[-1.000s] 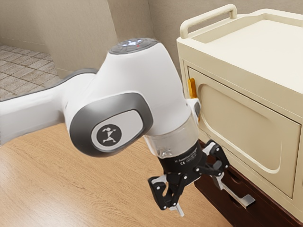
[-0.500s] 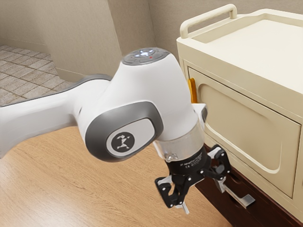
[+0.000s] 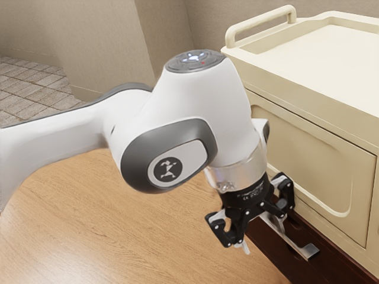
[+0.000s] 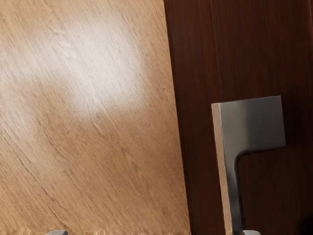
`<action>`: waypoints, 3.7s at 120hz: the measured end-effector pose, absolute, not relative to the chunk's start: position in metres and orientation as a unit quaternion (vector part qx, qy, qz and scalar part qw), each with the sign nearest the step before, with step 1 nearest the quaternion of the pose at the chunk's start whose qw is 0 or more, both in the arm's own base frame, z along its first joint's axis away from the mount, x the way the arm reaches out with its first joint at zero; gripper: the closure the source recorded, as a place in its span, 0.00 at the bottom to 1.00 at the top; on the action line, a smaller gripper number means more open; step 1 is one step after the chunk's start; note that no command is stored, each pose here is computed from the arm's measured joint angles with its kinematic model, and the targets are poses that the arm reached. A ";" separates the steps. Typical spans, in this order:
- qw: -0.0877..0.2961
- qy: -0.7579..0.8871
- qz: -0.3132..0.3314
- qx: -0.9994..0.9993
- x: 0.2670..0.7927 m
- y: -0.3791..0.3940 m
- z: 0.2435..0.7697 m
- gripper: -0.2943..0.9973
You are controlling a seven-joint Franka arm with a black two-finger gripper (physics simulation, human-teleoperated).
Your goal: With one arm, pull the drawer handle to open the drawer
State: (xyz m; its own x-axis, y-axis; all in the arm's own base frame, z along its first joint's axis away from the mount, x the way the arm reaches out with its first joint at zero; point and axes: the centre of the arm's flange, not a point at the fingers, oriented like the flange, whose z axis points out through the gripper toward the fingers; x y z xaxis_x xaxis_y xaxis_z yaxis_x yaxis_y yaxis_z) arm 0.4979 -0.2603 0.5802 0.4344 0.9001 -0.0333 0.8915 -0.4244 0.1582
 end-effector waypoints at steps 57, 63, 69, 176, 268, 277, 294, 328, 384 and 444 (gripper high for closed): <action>0.083 0.534 0.038 0.841 0.492 -0.260 0.569 0.44; 0.084 0.528 0.040 0.844 0.492 -0.257 0.568 0.46; 0.084 0.524 0.041 0.846 0.494 -0.252 0.566 0.48; 0.100 0.461 0.057 0.880 0.473 -0.240 0.563 0.67; 0.108 0.436 0.070 0.891 0.432 -0.222 0.566 0.67; 0.110 0.436 0.072 0.890 0.427 -0.217 0.568 0.67; 0.109 0.437 0.072 0.890 0.423 -0.213 0.565 0.67; 0.112 0.432 0.071 0.892 0.408 -0.208 0.557 0.67; 0.125 0.426 0.080 0.893 0.392 -0.204 0.562 0.67; 0.127 0.428 0.076 0.891 0.371 -0.195 0.555 0.67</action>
